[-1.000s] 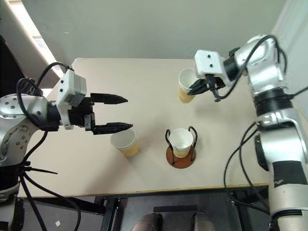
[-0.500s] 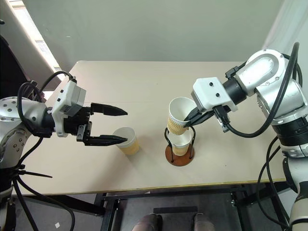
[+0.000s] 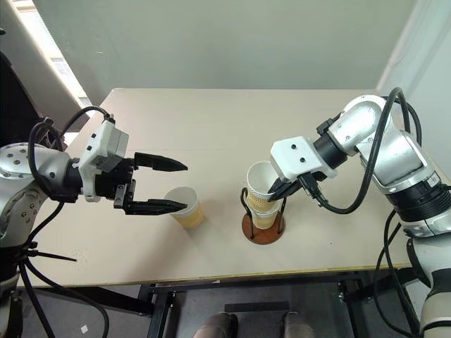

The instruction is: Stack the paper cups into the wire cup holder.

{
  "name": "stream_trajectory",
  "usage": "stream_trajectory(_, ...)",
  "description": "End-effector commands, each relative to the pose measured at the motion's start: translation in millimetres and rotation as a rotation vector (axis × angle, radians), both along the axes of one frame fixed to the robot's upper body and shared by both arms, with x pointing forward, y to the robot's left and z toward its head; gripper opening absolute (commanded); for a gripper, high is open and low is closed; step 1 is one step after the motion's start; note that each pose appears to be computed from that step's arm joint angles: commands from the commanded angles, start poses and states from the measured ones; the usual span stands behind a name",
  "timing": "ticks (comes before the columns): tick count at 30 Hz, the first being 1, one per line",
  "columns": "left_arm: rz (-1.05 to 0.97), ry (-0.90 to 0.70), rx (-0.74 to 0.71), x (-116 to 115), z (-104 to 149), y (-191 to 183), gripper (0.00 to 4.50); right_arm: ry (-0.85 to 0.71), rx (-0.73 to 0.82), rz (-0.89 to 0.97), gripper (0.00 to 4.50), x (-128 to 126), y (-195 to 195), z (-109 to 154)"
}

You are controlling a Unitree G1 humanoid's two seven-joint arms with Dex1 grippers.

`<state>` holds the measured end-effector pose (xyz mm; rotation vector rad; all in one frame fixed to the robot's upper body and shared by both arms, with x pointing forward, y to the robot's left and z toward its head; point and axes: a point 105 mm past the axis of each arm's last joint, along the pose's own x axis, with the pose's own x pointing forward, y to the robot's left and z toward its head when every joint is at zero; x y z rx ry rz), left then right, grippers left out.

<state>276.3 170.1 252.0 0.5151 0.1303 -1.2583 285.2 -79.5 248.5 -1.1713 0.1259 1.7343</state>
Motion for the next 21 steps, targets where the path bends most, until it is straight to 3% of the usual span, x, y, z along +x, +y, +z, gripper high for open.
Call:
stream_trajectory(1, 0.002, -0.044, 0.012, -3.8, 8.1, 0.4, 4.5, -0.034, -0.013, 0.014, 0.01, -0.3, 0.0, 3.6)
stream_trajectory(4, 0.0, -0.045, 0.013, -3.9, 8.2, -0.3, 4.5, -0.04, -0.038, 0.01, 0.01, 2.2, -2.6, -1.1)
stream_trajectory(7, -0.016, -0.044, 0.021, -4.1, 8.0, -1.9, 4.5, -0.04, -0.034, -0.014, 0.56, 8.6, -2.7, -0.7)
stream_trajectory(15, -0.047, -0.074, 0.091, 3.8, 16.3, 3.7, 4.5, -0.018, 0.039, -0.086, 3.31, 15.8, -10.2, 14.7)
stream_trajectory(18, -0.077, -0.107, 0.155, 11.0, 21.6, 7.2, 4.5, -0.007, 0.228, -0.19, 4.42, 24.0, -16.0, 38.6)
stream_trajectory(21, -0.078, -0.145, 0.239, 28.0, 26.7, 11.8, 4.5, 0.056, 0.473, -0.291, 4.48, 30.9, -11.5, 61.3)
